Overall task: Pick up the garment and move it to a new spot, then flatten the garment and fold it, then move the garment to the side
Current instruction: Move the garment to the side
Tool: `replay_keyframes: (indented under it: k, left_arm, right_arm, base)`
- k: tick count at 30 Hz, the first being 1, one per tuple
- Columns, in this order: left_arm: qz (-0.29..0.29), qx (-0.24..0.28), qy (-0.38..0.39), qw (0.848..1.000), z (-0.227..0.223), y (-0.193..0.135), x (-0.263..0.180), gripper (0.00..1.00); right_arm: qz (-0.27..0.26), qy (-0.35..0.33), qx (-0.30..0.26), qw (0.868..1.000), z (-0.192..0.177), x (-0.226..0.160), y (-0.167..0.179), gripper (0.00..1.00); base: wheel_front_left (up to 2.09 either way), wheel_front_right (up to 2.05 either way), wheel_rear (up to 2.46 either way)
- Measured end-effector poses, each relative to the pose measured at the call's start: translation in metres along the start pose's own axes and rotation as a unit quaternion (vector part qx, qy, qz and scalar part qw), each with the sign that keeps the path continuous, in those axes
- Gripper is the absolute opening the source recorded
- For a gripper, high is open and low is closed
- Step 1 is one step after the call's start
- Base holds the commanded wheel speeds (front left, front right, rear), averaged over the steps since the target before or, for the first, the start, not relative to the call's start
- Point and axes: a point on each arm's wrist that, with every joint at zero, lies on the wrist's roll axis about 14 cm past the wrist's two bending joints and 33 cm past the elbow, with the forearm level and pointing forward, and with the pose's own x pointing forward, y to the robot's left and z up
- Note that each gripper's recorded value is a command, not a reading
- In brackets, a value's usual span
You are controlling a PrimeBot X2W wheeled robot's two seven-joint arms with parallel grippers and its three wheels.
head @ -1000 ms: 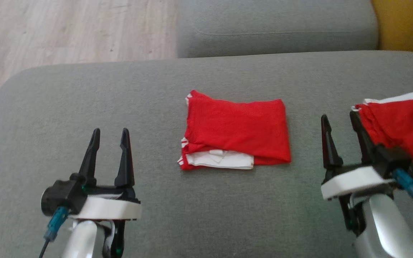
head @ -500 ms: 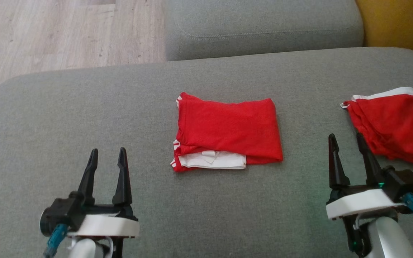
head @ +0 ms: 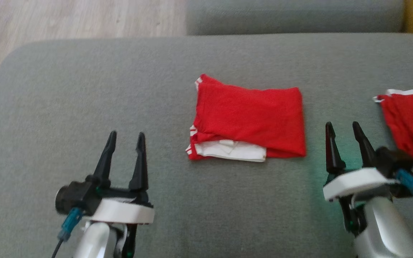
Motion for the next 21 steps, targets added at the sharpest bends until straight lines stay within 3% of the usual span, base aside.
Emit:
replay_keyframes:
  k: [4, 12, 15, 17, 21]
  left_arm:
    - [0.006, -0.01, 0.003, 1.0, -0.002, 0.004, 0.006, 1.0]
    - [0.025, -0.016, 0.014, 0.999, -0.009, 0.016, 0.011, 1.0]
    - [0.036, -0.022, 0.018, 0.999, -0.012, 0.021, 0.01, 1.0]
    - [0.038, -0.024, 0.022, 0.999, -0.014, 0.022, 0.01, 1.0]
    - [0.033, -0.024, 0.02, 0.999, -0.013, 0.019, 0.013, 1.0]
  right_arm:
    - [0.002, 0.056, 0.044, 0.997, -0.027, 0.027, 0.006, 1.0]
    - [0.034, 0.165, 0.059, 0.984, -0.082, 0.06, 0.035, 1.0]
    - [0.044, 0.178, 0.053, 0.982, -0.087, 0.069, 0.041, 0.97]
    - [0.051, 0.181, 0.045, 0.981, -0.086, 0.073, 0.043, 0.0]
    - [0.066, 0.175, 0.026, 0.982, -0.084, 0.073, 0.049, 0.0]
  base:
    - [0.0, 0.0, 0.0]
    - [0.0, 0.0, 0.0]
    - [0.0, 0.0, 0.0]
    - [0.0, 0.0, 0.0]
    - [0.0, 0.0, 0.0]
